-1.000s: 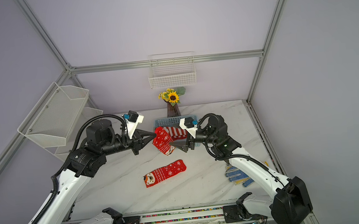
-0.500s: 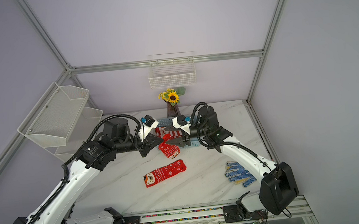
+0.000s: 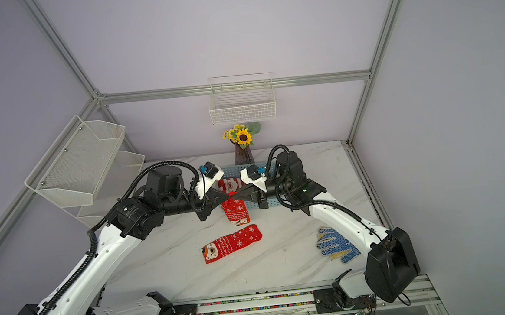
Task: Place the socks together as a pair
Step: Pick up the sock at the center of the board, then place the sock in the sock.
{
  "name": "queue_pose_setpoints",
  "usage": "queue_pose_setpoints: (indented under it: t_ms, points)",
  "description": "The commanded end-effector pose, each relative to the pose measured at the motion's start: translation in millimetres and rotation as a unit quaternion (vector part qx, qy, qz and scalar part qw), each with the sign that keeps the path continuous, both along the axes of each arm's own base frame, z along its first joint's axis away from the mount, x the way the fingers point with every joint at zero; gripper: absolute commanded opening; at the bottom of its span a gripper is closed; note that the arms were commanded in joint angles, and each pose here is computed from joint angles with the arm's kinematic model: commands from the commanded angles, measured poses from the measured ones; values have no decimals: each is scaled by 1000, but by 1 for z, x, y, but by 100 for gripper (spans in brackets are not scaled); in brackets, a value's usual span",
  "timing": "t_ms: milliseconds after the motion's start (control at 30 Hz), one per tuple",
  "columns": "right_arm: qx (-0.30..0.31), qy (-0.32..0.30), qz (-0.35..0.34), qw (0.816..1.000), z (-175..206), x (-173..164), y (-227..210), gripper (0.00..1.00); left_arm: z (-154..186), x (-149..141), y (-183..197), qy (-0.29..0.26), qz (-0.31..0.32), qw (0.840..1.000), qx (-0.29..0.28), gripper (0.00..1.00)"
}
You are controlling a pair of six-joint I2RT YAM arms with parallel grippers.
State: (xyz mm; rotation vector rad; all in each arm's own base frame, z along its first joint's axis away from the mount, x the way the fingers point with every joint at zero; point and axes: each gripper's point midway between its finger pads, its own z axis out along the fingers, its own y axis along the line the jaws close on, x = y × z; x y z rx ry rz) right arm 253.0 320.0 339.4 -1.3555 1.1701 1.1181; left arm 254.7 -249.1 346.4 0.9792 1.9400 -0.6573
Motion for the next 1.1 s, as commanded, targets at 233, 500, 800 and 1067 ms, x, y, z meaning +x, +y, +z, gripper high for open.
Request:
queue_pose_setpoints:
  t_ms: [233,500,800,1067]
  points:
    - [-8,176,-190,966,-17,-8,22,0,-14,61,115,-30,422,906,-20,100]
    - [64,415,-414,808,-44,11,1,0,-72,36,179,49,548,831,-80,100]
    - [188,466,-351,791,3,-30,70,0,-119,6,197,130,570,805,-98,100]
    - [244,501,-420,716,-31,-18,51,0,-129,-1,199,134,573,800,-114,100]
